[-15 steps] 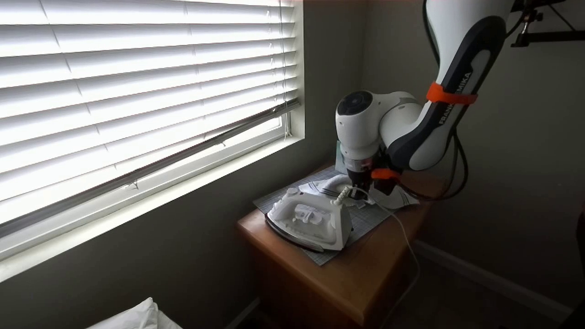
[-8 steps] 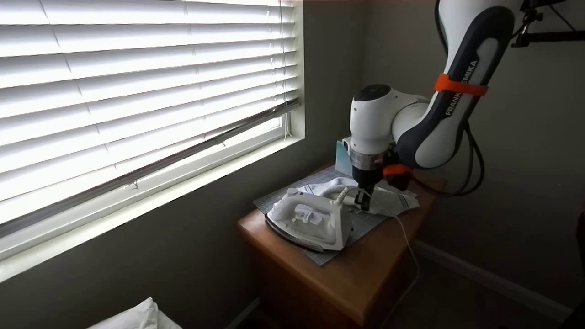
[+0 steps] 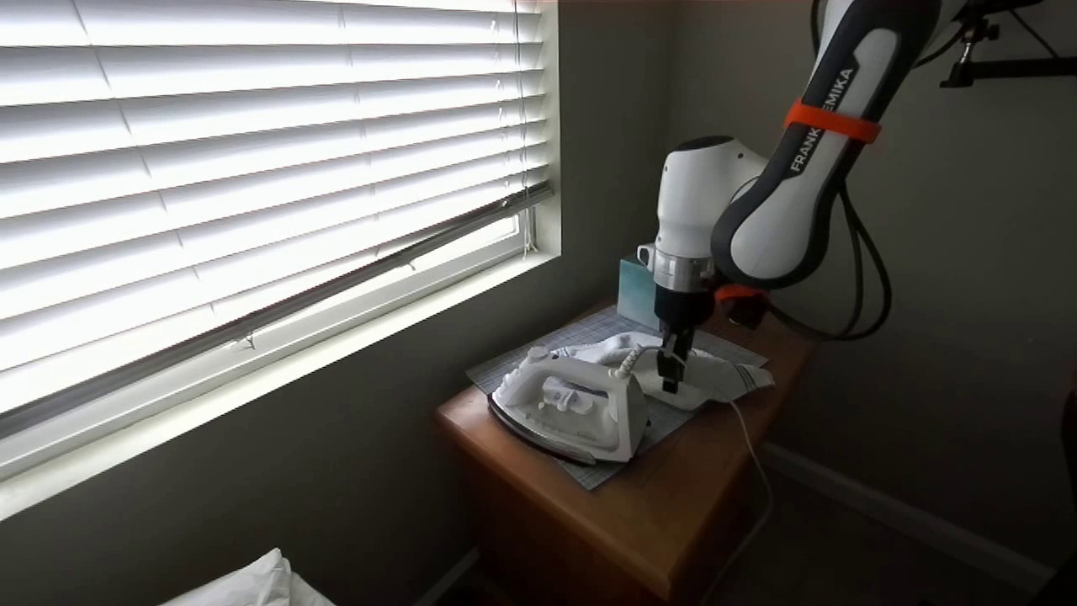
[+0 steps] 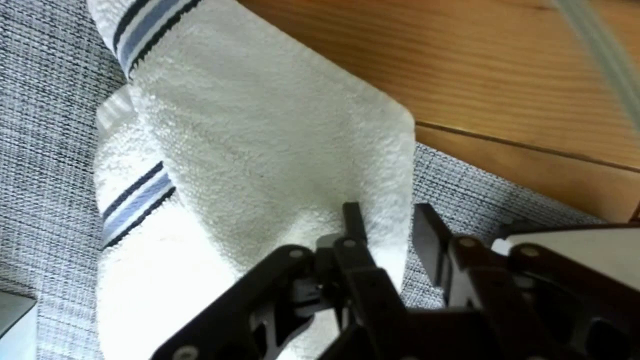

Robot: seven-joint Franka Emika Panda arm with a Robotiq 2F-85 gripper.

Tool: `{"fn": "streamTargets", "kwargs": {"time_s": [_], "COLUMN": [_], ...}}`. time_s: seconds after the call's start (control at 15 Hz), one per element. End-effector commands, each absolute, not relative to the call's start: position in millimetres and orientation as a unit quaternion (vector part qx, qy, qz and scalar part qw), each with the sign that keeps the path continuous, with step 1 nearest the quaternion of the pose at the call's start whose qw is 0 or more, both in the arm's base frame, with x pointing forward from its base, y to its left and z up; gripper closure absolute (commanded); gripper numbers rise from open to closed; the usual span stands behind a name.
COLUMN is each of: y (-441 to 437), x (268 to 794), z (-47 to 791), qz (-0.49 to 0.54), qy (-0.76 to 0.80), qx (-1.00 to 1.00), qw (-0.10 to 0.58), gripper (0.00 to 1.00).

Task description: Partially unfold the towel

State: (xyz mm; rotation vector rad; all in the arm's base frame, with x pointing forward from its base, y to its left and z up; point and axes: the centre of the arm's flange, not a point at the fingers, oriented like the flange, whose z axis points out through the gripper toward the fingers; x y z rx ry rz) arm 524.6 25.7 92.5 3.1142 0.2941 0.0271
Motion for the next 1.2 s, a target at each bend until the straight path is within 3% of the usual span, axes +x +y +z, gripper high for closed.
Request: {"fn": "streamTargets", "kwargs": {"time_s": [0.0, 0.33, 1.13], "y": [13, -20, -34], "x": [519, 538, 543], "z": [140, 166, 154], "qz": [0.026, 0.048, 0.027], "qy": [0.055, -0.027, -0.087], "qx": [0.998, 0.997, 0.993], "qw": [0.011, 0.055, 0.072], "gripper": [0.36, 0.01, 0.0]}}
